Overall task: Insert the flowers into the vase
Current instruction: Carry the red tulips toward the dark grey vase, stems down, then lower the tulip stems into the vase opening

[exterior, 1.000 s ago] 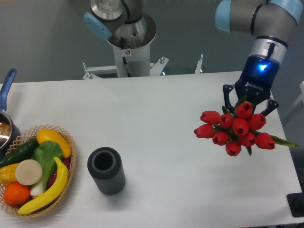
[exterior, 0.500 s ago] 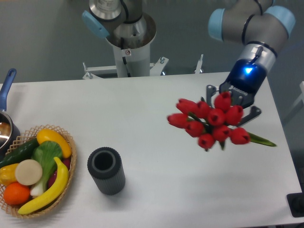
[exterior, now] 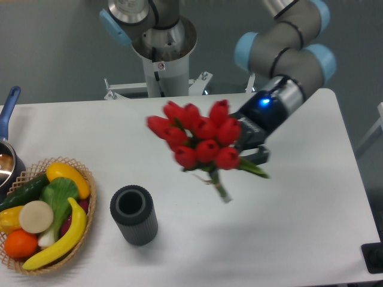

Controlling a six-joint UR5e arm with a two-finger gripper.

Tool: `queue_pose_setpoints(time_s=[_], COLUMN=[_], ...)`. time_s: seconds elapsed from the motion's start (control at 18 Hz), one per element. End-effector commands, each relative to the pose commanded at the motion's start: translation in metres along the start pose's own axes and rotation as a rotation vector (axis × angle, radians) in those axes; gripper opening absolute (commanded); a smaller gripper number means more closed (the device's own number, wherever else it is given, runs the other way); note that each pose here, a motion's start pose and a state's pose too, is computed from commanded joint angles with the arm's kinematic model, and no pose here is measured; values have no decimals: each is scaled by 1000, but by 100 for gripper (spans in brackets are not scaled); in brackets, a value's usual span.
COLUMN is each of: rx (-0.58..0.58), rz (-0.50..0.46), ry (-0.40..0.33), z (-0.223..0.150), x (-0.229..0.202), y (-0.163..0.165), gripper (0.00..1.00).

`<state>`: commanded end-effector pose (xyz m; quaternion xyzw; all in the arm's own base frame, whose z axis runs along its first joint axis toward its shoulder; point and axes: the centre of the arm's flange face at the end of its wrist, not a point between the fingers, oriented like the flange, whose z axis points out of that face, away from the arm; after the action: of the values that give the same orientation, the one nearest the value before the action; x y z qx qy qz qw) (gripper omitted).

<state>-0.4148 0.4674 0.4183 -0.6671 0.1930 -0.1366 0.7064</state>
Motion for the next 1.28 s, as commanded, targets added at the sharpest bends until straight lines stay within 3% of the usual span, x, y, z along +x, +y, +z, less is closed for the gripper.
queue_pose_setpoints(time_s=[0.39,0.78,1.28], rx=[56,55,59], rz=[-22,-84,-84], ry=[114,140,163], z=[60,74,86], x=[30,54,63], y=[1,26,24], gripper=[32,32,32])
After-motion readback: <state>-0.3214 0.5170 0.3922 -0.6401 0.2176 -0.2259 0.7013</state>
